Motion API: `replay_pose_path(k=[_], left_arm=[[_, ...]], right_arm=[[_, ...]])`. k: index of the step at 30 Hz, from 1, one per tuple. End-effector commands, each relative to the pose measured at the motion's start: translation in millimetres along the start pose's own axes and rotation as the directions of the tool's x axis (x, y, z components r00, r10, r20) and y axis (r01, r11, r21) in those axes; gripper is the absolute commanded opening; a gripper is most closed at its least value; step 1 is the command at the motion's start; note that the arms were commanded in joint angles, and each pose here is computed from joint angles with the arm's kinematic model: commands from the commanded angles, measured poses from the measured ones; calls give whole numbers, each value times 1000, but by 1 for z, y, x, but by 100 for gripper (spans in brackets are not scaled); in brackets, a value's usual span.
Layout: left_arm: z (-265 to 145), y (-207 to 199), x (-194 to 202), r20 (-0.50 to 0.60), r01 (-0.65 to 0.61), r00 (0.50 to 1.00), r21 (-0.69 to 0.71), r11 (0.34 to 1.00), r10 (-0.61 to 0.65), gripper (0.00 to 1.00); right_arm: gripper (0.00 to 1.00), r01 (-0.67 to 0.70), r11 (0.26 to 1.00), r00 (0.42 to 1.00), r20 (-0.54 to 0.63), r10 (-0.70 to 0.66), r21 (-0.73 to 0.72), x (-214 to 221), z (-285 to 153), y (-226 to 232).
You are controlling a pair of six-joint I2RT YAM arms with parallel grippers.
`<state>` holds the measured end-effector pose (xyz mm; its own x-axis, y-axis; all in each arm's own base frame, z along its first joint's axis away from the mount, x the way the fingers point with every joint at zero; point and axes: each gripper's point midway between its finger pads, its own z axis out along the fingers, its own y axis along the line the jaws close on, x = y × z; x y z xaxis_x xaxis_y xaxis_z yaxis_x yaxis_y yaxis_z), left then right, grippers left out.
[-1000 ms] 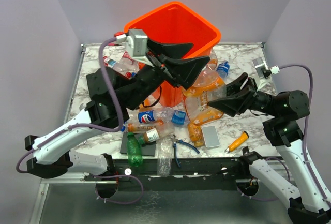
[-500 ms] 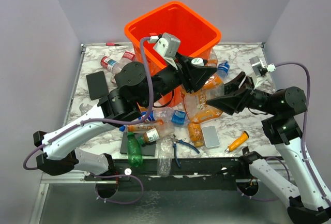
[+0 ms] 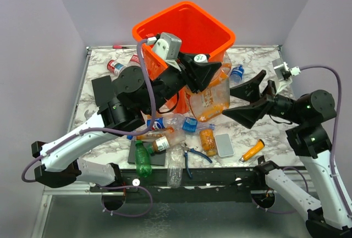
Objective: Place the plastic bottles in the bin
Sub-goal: Pick up the plastic bottle at the center of the board.
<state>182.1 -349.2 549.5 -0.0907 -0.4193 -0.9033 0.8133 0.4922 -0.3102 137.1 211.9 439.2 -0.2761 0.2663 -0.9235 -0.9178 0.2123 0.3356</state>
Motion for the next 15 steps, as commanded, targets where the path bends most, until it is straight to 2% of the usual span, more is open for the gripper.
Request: replay_pose_path(k=[1,5,8,12,15], left_arm=[[-10,28,-71,172,-131,972,-182,975,163,0],[-19,50,-115,287,-210,904,-346,914,317,0],[-24,59,-139,344,-279,822,-453,847,455,0],[-16,73,-150,330,-381,719,-549,744,612,0],[4,101,-142,274,-445,689,-572,689,671,0]], right_arm=[[100,82,992,996,14,-83,99,-21,-14,12],[100,141,953,984,67,-164,268,-41,-34,9],[100,142,900,969,127,-211,411,-46,-55,-2],[100,96,831,944,214,-250,549,-36,-85,-19],[100,35,773,939,243,-242,634,-23,-102,-39]])
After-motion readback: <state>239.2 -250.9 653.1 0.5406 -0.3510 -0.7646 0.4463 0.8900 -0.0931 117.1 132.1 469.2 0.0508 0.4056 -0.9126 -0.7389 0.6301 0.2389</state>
